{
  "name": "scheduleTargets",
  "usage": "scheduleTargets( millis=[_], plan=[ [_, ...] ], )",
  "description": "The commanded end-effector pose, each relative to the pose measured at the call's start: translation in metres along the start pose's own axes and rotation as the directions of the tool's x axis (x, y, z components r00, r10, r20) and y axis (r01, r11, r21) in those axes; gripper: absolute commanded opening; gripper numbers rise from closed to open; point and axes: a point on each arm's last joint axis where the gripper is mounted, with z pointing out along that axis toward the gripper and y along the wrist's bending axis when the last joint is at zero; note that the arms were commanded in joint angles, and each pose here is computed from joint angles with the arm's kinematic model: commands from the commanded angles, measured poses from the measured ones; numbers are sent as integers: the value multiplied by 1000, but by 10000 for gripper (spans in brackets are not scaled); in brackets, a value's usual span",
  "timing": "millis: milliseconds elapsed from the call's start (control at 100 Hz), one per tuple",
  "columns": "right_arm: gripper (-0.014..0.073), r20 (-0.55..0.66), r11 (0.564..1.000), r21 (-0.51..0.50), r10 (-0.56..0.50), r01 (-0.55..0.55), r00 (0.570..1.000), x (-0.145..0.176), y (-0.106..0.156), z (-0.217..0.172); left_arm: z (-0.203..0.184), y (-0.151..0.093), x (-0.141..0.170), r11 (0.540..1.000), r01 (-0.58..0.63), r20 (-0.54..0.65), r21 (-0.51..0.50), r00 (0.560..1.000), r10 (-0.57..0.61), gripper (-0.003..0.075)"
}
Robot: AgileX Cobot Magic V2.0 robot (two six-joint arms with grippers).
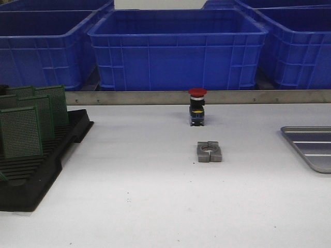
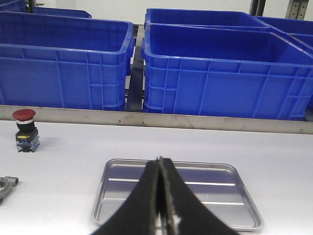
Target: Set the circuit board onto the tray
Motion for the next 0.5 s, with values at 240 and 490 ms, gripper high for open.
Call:
scheduleTargets(
  millis=[240, 490],
  plan=[
    [-59, 100, 1000, 2, -12, 12, 995, -8, 0, -2, -10, 3, -47, 992, 124, 148, 8, 981, -124, -20],
    [-59, 100, 1000, 2, -12, 12, 995, -8, 0, -2, -14, 7, -101, 992, 125, -74, -10, 989, -125, -20]
  ],
)
